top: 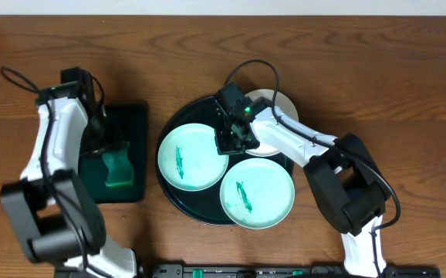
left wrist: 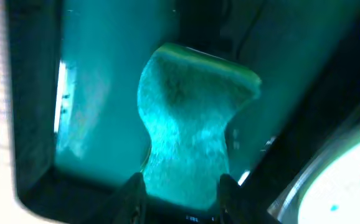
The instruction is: Clean dirty plates on tray and stack at the side
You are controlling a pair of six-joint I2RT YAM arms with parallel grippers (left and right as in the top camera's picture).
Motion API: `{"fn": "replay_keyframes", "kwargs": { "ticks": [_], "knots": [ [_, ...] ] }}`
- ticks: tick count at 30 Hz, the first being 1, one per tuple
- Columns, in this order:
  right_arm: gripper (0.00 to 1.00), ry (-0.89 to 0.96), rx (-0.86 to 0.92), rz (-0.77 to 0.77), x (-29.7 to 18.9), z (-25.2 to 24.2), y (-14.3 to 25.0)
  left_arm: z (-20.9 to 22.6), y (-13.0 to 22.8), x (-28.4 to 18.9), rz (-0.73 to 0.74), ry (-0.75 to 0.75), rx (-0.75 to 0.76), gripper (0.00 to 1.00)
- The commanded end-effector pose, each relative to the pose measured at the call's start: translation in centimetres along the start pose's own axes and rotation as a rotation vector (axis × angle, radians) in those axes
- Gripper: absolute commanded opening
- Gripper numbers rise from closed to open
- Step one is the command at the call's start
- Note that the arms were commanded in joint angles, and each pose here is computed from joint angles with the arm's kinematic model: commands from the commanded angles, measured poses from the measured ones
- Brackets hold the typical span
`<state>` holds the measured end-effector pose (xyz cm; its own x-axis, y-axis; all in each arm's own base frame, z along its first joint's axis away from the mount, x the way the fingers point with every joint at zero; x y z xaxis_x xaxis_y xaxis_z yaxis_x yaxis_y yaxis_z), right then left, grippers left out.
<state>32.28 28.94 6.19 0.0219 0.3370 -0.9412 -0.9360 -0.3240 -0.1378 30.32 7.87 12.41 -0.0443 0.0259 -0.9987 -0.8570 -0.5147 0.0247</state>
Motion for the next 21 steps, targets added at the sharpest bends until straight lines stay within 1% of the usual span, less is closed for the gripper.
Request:
{"fn": "replay_keyframes", "kwargs": {
  "ticks": [1,9,12,13,14,16,18,21],
  "knots": [
    [0.01,0.007,-0.011,0.007,0.9,0.0,-0.2,0.1,-0.1,2.2,0.060,-0.026,0.042,0.38],
    [0.01,0.007,-0.011,0.006,0.9,0.0,-0.2,0.3,0.9,5.8,0.195,-0.060,0.047,0.39],
    [0.01,0.007,-0.011,0.006,0.9,0.0,-0.2,0.2,1.0,6.6,0.214,-0.065,0.047,0.38],
    [0.01,0.007,-0.011,0.006,0.9,0.0,-0.2,0.2,0.9,6.7,0.213,-0.065,0.047,0.34],
    [0.01,0.007,-0.011,0.006,0.9,0.0,-0.2,0.2,0.8,6.8,0.208,-0.064,0.047,0.28],
    [0.01,0.006,-0.012,0.004,0.9,0.0,-0.3,0.1,0.6,6.8,0.196,-0.060,0.046,0.10],
    [0.01,0.006,-0.012,0.003,0.9,0.0,-0.3,0.0,0.4,6.8,0.186,-0.056,0.045,0.07],
    [0.01,0.006,-0.011,0.003,0.9,0.0,-0.3,-0.6,0.3,6.7,0.188,0.001,0.040,0.07]
  ]
}}
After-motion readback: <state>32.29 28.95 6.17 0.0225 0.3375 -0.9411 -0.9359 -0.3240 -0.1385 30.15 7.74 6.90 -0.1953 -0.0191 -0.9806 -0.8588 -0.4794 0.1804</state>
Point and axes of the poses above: each gripper's point midway between its finger pads, its own x axis out along the fingers, its own z axis along the line the jaws close on, y = z × x, the point moved 6 cm from there along -x, back along the fingers, and after that the axes turned 10 degrees about -x, right-handed, at the moved point
